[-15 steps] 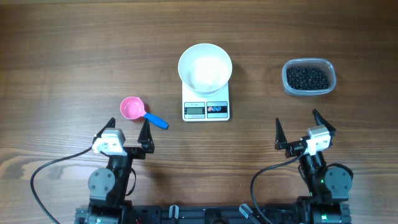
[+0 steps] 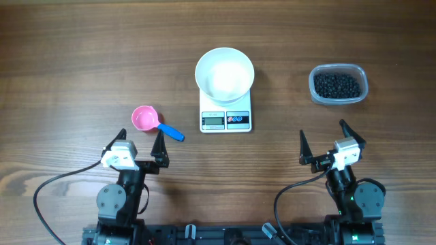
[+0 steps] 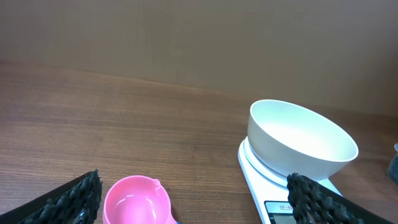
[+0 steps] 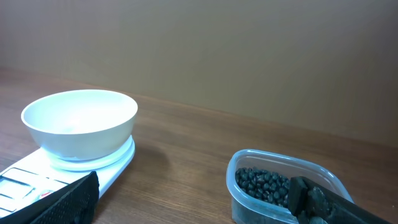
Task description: Scoop item into bowl and weigh 150g on scale
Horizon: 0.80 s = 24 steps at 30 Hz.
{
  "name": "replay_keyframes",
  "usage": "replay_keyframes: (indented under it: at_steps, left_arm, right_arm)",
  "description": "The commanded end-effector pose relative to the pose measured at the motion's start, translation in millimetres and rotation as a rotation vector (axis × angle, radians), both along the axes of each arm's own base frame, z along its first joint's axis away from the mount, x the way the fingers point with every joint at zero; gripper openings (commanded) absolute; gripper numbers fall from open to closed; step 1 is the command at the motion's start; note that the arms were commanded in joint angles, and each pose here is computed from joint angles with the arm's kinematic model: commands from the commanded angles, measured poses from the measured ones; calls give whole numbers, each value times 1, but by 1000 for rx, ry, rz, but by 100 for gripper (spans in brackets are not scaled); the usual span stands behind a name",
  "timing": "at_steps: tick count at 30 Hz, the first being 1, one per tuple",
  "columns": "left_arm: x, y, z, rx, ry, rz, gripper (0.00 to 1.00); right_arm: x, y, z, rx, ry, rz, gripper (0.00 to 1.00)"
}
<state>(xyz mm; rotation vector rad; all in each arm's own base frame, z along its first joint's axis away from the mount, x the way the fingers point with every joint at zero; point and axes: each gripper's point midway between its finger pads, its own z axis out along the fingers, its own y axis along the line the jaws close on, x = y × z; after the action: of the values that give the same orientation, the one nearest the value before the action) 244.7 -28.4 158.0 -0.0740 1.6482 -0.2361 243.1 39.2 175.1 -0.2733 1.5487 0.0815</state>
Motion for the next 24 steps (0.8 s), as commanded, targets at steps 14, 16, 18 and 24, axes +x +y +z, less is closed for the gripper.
replay_keyframes:
  at_steps: [14, 16, 18, 24]
  left_arm:
    - [0, 3, -1, 17, -2, 13, 100]
    - [0, 3, -1, 17, -3, 13, 100]
    - [0, 3, -1, 17, -3, 13, 100]
    - [0, 3, -1, 17, -3, 13, 100]
  right_arm:
    - [0, -1, 1, 18, 1, -8, 100]
    - [0, -1, 1, 18, 1, -8, 100]
    - [0, -1, 1, 18, 1, -8, 100]
    - [0, -1, 1, 18, 1, -8, 100]
